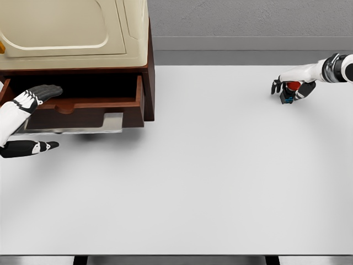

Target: Open the cabinet drawer with left arm, and place a switch into the drawer with right arm

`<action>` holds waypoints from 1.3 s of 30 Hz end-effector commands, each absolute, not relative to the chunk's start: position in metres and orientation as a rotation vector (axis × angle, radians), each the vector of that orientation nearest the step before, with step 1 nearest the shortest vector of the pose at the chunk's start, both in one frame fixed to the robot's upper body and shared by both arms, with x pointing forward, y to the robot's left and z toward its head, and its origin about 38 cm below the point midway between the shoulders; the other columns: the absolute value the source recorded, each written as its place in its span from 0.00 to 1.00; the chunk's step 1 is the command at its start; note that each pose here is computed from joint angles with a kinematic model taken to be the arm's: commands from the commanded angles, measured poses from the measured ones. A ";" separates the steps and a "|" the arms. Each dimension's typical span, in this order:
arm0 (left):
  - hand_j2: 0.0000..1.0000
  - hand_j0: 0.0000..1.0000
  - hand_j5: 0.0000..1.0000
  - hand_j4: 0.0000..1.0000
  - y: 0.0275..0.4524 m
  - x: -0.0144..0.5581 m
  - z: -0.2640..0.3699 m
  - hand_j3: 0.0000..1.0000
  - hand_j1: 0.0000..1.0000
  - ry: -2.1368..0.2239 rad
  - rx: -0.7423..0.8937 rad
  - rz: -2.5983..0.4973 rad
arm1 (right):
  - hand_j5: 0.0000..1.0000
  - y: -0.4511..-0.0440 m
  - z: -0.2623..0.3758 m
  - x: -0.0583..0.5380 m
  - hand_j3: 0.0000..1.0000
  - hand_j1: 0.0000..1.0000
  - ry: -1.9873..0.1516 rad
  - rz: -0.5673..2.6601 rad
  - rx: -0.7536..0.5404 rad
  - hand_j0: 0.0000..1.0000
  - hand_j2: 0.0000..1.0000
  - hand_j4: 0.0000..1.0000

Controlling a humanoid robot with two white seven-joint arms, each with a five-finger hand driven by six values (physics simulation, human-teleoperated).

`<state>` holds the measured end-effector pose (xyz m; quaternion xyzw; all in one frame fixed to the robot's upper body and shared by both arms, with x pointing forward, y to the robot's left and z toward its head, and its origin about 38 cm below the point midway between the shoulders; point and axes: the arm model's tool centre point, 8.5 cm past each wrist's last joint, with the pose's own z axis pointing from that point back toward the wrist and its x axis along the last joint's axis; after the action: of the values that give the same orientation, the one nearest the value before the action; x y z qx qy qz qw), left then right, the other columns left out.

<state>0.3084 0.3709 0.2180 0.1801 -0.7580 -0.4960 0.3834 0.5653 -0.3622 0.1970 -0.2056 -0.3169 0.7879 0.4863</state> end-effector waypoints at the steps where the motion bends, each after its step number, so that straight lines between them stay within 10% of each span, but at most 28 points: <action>1: 1.00 1.00 1.00 1.00 0.371 0.308 0.219 1.00 1.00 -1.936 0.454 -1.259 | 0.65 -0.362 0.198 0.566 0.65 0.65 -0.777 1.910 -0.500 0.65 0.65 0.65; 22: 1.00 1.00 1.00 1.00 0.371 0.308 0.218 1.00 1.00 -1.935 0.454 -1.258 | 0.23 -0.356 0.201 0.568 0.23 0.23 -0.801 1.917 -0.499 0.23 0.23 0.23; 39: 1.00 1.00 1.00 1.00 0.371 0.308 0.218 1.00 1.00 -1.935 0.454 -1.258 | 0.24 -0.292 0.237 0.575 0.24 0.24 -0.966 2.070 -0.532 0.24 0.24 0.24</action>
<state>0.3085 0.3709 0.2176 0.1797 -0.7576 -0.4964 0.3838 0.5751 -0.3037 0.2309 -0.2095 -0.3681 0.8117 0.4022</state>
